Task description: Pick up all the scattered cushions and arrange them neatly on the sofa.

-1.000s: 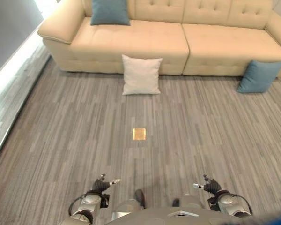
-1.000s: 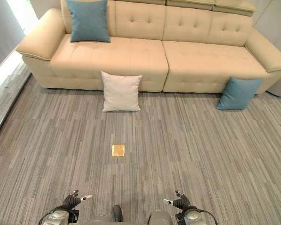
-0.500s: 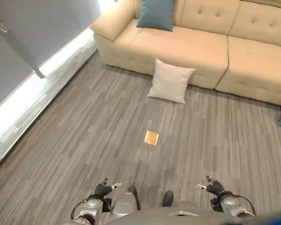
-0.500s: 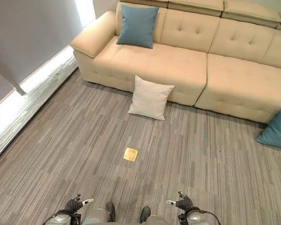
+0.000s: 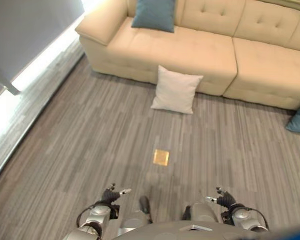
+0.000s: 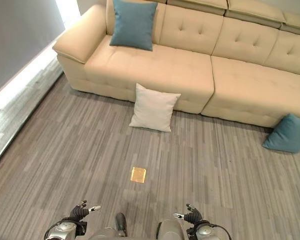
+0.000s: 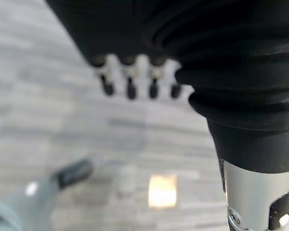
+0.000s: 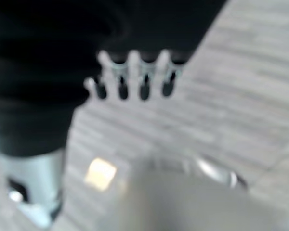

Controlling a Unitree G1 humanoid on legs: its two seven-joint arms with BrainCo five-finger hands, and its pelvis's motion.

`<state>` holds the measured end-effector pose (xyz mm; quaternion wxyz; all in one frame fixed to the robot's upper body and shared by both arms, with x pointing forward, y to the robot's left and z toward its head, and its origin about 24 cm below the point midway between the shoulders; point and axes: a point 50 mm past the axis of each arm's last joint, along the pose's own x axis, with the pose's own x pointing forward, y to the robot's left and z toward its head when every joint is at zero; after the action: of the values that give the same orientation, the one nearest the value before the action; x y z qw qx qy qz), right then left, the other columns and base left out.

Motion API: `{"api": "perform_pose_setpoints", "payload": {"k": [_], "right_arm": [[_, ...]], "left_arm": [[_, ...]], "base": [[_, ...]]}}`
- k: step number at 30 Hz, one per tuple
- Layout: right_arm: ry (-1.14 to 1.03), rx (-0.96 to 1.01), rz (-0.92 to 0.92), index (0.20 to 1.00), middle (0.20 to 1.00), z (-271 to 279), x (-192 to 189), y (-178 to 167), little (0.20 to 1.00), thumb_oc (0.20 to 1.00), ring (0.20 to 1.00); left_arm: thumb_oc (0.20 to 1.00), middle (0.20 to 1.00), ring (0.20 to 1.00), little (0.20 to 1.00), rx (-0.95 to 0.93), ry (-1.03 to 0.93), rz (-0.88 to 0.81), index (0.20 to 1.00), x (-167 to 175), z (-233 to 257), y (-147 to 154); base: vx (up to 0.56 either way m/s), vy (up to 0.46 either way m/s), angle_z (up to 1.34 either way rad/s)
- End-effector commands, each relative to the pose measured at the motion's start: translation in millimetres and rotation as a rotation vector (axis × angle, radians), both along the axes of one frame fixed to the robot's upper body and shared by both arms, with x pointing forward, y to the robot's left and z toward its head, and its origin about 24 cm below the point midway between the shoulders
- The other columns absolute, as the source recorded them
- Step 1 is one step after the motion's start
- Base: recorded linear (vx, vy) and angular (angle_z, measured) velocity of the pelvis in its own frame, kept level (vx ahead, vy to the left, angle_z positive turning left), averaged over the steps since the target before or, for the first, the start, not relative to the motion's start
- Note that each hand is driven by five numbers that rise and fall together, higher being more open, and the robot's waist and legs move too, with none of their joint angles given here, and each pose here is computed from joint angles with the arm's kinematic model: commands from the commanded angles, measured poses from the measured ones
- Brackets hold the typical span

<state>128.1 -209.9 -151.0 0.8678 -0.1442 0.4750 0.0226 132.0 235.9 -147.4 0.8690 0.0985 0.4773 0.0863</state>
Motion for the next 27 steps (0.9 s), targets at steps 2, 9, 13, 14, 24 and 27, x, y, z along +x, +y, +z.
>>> {"api": "perform_pose_setpoints", "payload": {"k": [2, 9, 13, 14, 24, 27], "right_arm": [[-0.081, -0.035, -0.002, 1.0, 1.0, 12.0, 25.3, -12.9, 1.0, 1.0, 1.0], [-0.093, -0.038, 0.006, 1.0, 1.0, 13.7, 25.7, -15.4, 1.0, 1.0, 1.0], [-0.079, -0.043, -0.026, 1.0, 1.0, 12.5, 16.8, -24.0, 1.0, 1.0, 1.0], [-0.076, -0.047, -0.027, 1.0, 1.0, 12.4, 16.1, -25.3, 1.0, 1.0, 1.0], [-0.043, -0.052, -0.007, 1.0, 1.0, 8.4, 9.5, -22.5, 1.0, 1.0, 1.0], [-0.034, -0.046, -0.003, 1.0, 1.0, 7.0, 8.8, -19.4, 1.0, 1.0, 1.0]], "left_arm": [[1.0, 1.0, 1.0, 1.0, 0.002, 0.005, 0.007, 1.0, -2.4, -0.3, 3.0], [1.0, 1.0, 1.0, 1.0, -0.004, 0.03, 0.0, 1.0, -9.5, -3.4, 0.6], [1.0, 1.0, 1.0, 1.0, -0.025, 0.025, -0.017, 1.0, -9.3, -4.9, -7.8], [1.0, 1.0, 1.0, 1.0, -0.036, 0.009, -0.014, 1.0, -5.3, -4.0, -10.3], [1.0, 1.0, 1.0, 1.0, -0.034, 0.037, 0.029, 1.0, -16.8, -7.0, -6.8], [1.0, 1.0, 1.0, 1.0, -0.026, 0.048, 0.026, 1.0, -20.0, -7.6, -4.8]], "base": [[0.28, -0.009, -0.09], [0.32, -0.106, 0.02], [0.23, -0.179, 0.22], [0.13, -0.187, 0.16], [0.25, 0.006, -0.16], [0.26, 0.151, -0.1]]}}
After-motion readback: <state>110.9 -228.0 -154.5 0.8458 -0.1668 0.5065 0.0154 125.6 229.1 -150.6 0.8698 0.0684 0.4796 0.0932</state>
